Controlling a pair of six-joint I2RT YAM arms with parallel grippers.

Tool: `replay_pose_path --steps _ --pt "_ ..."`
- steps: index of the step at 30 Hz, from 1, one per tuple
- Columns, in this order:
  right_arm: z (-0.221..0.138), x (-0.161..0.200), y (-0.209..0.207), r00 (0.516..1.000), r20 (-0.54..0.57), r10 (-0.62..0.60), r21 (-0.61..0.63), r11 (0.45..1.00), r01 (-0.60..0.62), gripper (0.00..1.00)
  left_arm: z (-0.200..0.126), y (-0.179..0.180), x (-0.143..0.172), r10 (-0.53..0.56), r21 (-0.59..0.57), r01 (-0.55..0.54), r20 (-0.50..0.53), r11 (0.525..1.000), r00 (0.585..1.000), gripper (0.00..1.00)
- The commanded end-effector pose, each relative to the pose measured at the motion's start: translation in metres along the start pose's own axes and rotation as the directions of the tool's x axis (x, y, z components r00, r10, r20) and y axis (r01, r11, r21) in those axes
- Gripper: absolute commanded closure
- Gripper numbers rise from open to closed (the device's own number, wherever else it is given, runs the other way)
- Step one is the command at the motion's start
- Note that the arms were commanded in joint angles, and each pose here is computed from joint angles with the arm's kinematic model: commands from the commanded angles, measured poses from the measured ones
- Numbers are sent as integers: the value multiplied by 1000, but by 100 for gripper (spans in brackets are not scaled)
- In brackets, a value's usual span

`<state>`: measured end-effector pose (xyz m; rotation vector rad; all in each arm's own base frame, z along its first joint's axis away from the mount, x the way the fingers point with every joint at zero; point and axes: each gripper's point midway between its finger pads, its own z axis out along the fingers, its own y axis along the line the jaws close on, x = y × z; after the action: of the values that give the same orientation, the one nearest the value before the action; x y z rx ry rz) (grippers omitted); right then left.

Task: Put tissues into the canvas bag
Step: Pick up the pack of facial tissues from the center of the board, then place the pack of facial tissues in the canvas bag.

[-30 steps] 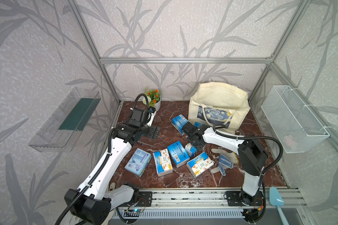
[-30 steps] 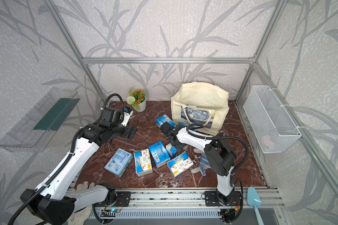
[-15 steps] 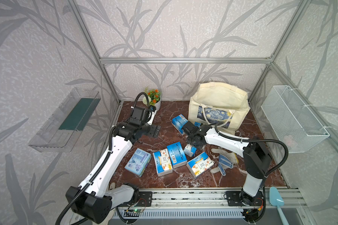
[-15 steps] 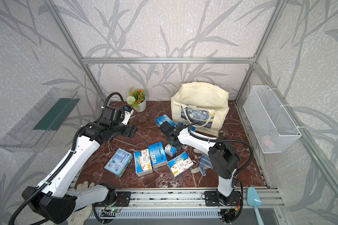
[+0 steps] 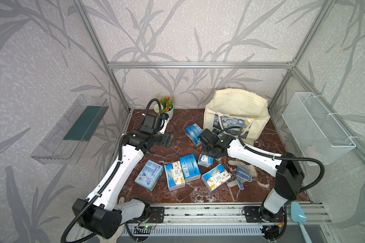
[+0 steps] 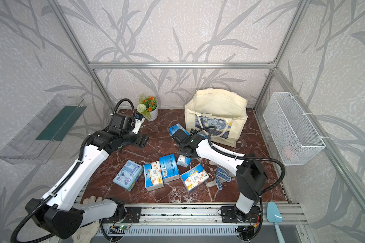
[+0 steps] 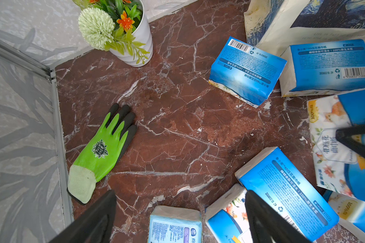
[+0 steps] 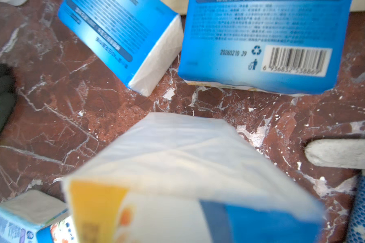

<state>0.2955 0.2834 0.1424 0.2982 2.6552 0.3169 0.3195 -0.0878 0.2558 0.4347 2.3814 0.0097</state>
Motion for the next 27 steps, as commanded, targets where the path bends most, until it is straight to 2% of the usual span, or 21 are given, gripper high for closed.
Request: replay_pose_path --steps 1,8,14,21,27 --pt "-21 -5 12 995 26 -97 -55 994 98 47 -11 9 -6 -2 -33 2 17 999 1000 7" --pt "-49 1 35 964 -11 -266 -160 952 261 46 -17 19 -6 0 -71 2 27 997 1000 7" --pt "-87 0 66 925 -14 -381 -303 883 359 46 -20 30 -6 -9 -99 12 30 995 1000 7" --pt "-139 -22 115 887 92 -453 -461 770 441 46 -18 36 -8 -24 -114 26 23 993 999 7" --pt "-179 -74 151 871 227 -436 -528 696 486 46 -15 41 -7 -18 -132 19 9 991 1000 8"
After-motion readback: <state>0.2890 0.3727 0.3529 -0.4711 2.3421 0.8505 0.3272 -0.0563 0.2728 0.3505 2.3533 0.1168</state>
